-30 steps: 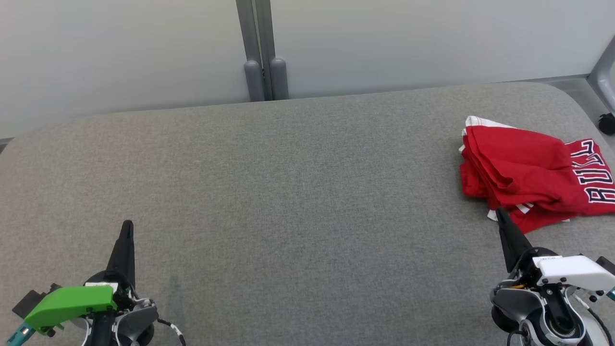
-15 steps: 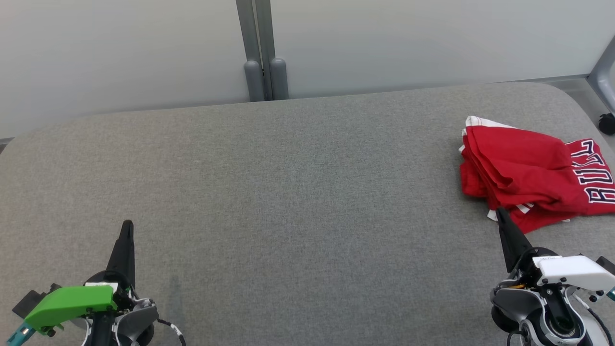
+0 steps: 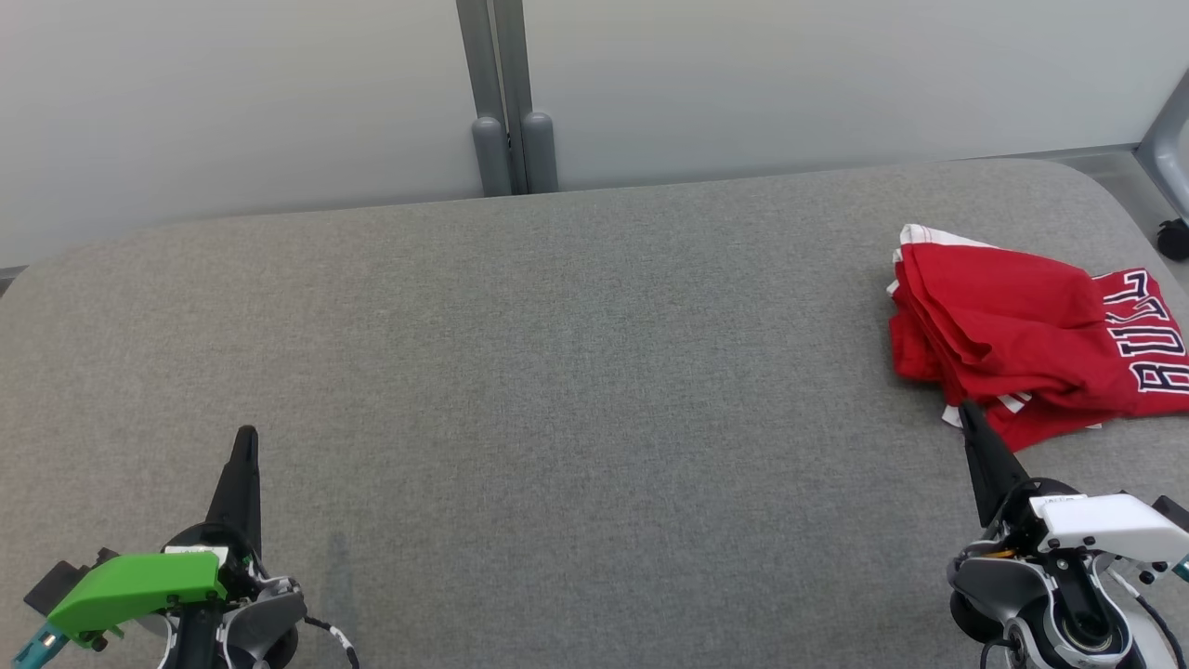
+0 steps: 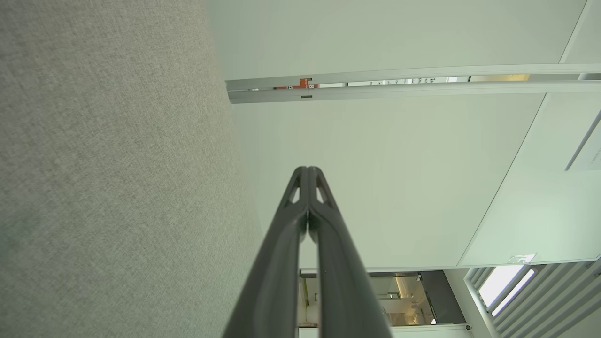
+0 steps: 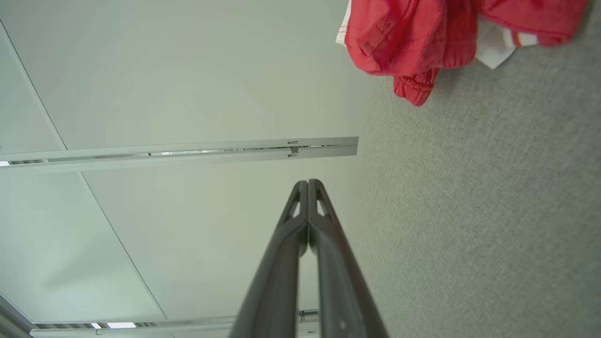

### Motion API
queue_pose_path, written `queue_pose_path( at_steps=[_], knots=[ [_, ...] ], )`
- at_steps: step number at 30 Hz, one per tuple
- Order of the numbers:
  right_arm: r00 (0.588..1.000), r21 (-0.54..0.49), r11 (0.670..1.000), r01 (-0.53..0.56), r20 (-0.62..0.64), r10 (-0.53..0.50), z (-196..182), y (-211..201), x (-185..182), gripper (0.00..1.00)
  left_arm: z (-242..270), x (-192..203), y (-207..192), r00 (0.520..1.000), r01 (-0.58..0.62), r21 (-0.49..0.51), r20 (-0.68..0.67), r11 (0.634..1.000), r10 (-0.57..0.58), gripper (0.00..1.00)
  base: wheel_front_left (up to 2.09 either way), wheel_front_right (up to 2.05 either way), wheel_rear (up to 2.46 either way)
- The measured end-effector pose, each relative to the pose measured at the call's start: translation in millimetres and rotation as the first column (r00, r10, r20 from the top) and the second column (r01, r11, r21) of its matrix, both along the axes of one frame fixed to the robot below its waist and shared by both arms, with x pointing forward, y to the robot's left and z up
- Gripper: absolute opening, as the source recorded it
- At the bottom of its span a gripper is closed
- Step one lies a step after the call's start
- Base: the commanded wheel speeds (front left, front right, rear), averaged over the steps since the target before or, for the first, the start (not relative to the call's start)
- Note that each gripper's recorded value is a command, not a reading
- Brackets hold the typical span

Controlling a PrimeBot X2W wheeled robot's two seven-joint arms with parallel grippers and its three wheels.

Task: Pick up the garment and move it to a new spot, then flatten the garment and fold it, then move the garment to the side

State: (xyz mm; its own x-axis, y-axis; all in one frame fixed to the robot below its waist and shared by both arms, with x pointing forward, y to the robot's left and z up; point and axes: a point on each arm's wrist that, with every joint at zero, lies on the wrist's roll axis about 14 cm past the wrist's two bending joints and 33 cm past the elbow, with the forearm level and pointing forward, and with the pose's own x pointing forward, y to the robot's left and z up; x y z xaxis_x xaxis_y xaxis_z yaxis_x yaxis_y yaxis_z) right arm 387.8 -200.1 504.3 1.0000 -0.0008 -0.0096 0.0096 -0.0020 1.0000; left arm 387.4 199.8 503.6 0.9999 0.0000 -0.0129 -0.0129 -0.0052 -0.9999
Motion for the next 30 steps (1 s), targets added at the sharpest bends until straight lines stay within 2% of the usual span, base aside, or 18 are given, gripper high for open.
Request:
queue_pose_path(
  at_steps=[30],
  knots=[
    [1.000,0.000,1.000,0.000,0.000,0.000,0.0,0.0,0.0,0.00,0.0,0.0,0.0,1.000,0.000,0.000,0.000,1.000,0.000,0.00,0.00,0.00,0.00]
  ],
)
